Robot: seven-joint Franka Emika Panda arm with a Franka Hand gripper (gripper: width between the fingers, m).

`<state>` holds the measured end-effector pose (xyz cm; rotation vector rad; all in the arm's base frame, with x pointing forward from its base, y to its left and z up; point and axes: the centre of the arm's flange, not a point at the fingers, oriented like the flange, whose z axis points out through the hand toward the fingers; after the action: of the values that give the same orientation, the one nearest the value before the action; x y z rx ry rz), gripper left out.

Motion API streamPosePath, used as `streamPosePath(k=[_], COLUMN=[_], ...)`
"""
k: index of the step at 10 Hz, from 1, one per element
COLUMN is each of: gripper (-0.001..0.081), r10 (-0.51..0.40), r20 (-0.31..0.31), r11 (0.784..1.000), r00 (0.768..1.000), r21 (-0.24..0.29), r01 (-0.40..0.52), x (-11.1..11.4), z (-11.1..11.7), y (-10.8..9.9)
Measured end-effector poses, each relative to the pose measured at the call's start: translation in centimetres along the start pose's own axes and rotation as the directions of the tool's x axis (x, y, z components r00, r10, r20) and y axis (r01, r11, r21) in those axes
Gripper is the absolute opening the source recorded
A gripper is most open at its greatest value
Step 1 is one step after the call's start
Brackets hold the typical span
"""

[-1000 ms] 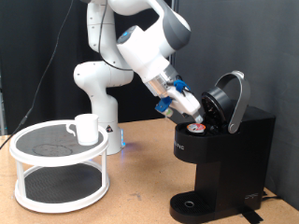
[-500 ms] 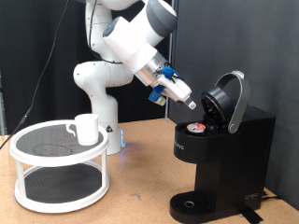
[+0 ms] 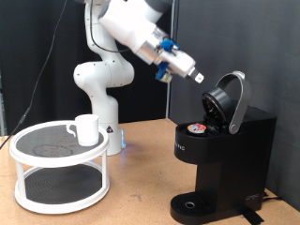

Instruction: Make a cup of coffee with the keurig machine

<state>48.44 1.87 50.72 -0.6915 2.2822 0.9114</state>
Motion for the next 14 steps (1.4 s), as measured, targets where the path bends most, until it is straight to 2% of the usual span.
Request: streamPosePath(k=[2, 4, 5, 6, 7, 9, 11, 14], gripper=[0.0734, 0.0734, 0.0734, 0.0734, 0.0734, 0.0734, 0.0734, 0.0734], r10=[-0.002, -0.002, -0.002, 0.002, 0.005, 0.013, 0.014, 0.019], r20=[0.011, 0.016, 0.017, 0.058, 0.119, 0.175, 0.159, 0.092], r11=[1.000, 0.999, 0.999, 0.998, 0.995, 0.988, 0.984, 0.990], r00=[1.000, 1.000, 1.000, 0.998, 0.993, 0.985, 0.987, 0.996], r21=[-0.015, -0.053, -0.048, -0.068, -0.098, -0.152, -0.175, -0.144], r01=[0.002, 0.003, 0.003, 0.002, 0.006, 0.014, 0.014, -0.006], x=[-2.0, -2.5, -2.5, -2.9, -3.7, -5.6, -7.1, -8.9], z=[-1.8, -3.5, -3.4, -3.1, -2.6, -1.0, 0.8, 4.1], y=[0.8, 1.0, 0.9, 1.3, 2.1, 4.3, 6.2, 8.8])
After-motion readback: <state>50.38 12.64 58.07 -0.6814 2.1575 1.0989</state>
